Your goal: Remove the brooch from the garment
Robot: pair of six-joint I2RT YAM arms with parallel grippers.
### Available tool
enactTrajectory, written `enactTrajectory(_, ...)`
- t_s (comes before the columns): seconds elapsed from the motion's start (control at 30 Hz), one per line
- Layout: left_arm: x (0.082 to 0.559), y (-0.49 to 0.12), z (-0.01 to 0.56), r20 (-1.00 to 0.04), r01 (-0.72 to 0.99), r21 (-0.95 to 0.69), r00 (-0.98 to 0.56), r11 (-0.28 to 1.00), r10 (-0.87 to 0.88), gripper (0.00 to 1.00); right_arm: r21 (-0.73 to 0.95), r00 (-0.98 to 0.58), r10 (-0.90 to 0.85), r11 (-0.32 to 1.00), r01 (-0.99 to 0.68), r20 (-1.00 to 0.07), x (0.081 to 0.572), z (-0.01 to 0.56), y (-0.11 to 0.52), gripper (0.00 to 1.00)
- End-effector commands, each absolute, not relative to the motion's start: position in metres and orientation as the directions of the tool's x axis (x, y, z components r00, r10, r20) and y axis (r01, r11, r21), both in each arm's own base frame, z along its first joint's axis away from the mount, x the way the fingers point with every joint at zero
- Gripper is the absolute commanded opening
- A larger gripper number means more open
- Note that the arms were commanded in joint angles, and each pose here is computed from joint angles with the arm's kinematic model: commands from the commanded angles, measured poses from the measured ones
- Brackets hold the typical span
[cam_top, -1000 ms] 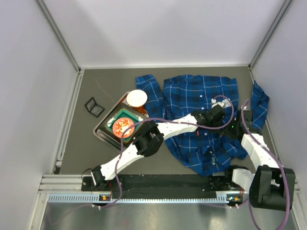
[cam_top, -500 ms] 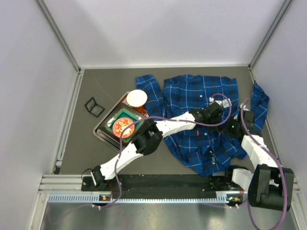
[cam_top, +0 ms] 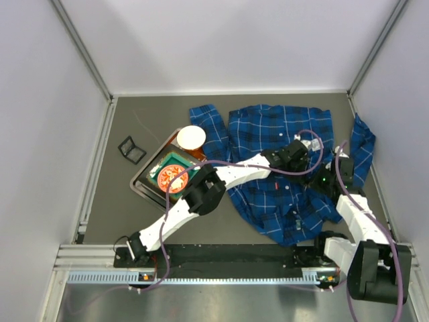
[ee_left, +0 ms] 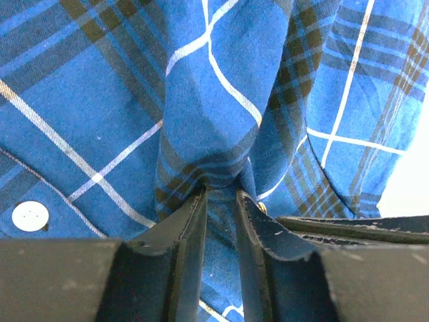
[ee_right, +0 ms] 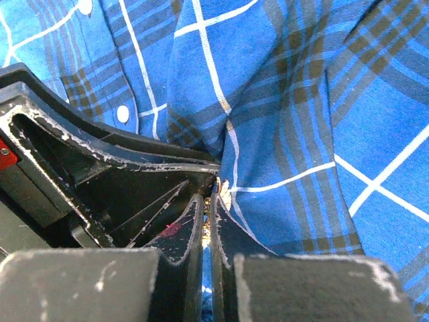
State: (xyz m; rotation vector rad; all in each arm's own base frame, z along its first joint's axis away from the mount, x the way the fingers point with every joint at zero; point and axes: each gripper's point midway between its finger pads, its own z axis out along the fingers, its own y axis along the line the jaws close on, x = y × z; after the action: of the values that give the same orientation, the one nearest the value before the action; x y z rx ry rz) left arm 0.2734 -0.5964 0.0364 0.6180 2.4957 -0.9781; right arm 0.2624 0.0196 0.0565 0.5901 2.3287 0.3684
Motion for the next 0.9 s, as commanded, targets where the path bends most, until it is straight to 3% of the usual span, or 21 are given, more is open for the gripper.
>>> enactTrajectory(0.0, 0.250, -0.607, 0.096, -0.578, 0.613, -0.571, -0.773, 0.546, 0.263, 0.34, 0.460, -0.615, 0.538, 0.836, 0.299, -0.577, 0.263, 0.067, 0.028, 0.00)
enactTrajectory(0.17, 0.262, -0.586, 0.116, -0.549, 0.573, -0.652, -0.808, 0.496, 0.211, 0.48, 0.500, -0.574, 0.594, 0.799, 0.335, -0.563, 0.254, 0.065, 0.015, 0.00)
enactTrajectory(0.3, 0.248, -0.587, 0.142, -0.499, 0.554, -0.757, -0.833, 0.346, 0.241, 0.53, 0.519, -0.588, 0.585, 0.799, 0.302, -0.558, 0.254, 0.067, 0.017, 0.00)
enactTrajectory(0.4, 0.231, -0.590, 0.150, -0.435, 0.506, -0.822, -0.854, 0.262, 0.285, 0.47, 0.519, -0.581, 0.578, 0.805, 0.289, -0.572, 0.255, 0.072, 0.016, 0.00)
enactTrajectory(0.5, 0.223, -0.591, 0.154, -0.407, 0.471, -0.856, -0.868, 0.213, 0.285, 0.31, 0.516, -0.572, 0.582, 0.804, 0.295, -0.579, 0.255, 0.073, 0.014, 0.00)
enactTrajectory(0.7, 0.234, -0.584, 0.136, -0.463, 0.536, -0.786, -0.840, 0.308, 0.282, 0.13, 0.505, -0.566, 0.582, 0.806, 0.309, -0.584, 0.254, 0.073, 0.011, 0.00)
enactTrajectory(0.87, 0.240, -0.581, 0.127, -0.498, 0.575, -0.746, -0.817, 0.338, 0.290, 0.09, 0.504, -0.569, 0.584, 0.805, 0.312, -0.580, 0.254, 0.072, 0.010, 0.00)
